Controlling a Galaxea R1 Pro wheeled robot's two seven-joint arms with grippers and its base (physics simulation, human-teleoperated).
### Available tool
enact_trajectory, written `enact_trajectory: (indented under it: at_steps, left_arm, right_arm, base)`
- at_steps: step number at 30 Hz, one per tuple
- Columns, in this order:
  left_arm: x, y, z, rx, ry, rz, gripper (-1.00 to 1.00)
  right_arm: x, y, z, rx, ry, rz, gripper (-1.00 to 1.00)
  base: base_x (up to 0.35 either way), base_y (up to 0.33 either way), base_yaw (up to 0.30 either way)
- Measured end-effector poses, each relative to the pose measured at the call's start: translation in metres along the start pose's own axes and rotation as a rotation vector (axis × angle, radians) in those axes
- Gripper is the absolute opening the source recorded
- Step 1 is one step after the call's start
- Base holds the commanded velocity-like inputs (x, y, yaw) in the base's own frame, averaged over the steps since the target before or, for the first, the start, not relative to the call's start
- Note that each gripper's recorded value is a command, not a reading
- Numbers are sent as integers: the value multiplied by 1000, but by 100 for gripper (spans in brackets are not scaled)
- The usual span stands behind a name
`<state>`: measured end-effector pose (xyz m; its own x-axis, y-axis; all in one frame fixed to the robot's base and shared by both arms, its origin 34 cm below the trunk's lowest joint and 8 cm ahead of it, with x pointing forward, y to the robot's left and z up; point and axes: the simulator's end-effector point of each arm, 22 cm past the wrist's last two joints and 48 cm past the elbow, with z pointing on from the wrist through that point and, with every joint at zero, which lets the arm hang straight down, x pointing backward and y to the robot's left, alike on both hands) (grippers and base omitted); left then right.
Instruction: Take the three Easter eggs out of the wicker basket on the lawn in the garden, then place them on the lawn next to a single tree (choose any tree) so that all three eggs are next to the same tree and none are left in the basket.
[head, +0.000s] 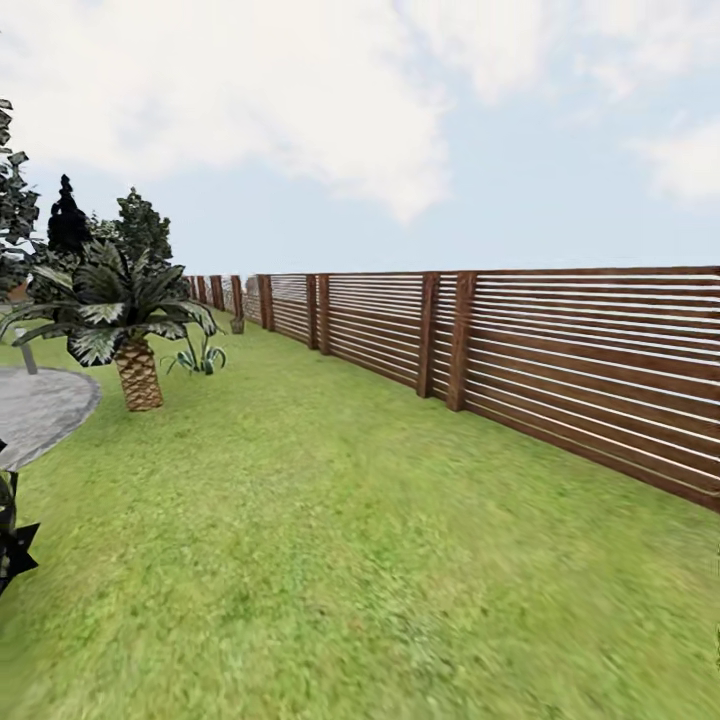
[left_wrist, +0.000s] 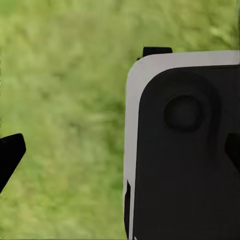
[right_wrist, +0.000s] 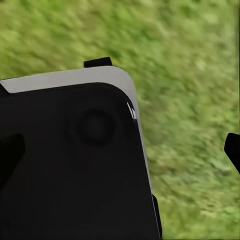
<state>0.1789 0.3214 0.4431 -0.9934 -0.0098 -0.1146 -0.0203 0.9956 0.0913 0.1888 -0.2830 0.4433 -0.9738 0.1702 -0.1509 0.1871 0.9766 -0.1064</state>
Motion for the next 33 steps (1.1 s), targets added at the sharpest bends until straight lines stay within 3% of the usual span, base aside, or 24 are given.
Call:
enact_trajectory:
  at_steps: [21, 33]
  left_arm:
    - [-1, 0, 0, 0, -2, 0, 100]
    - [-1, 0, 0, 0, -2, 0, 100]
  right_arm:
    - [-2, -9, 1, 17, -3, 3, 100]
    - [-4, -23, 2, 35, -6, 2, 100]
  base:
    - [328, 0, -9]
    - [328, 0, 188]
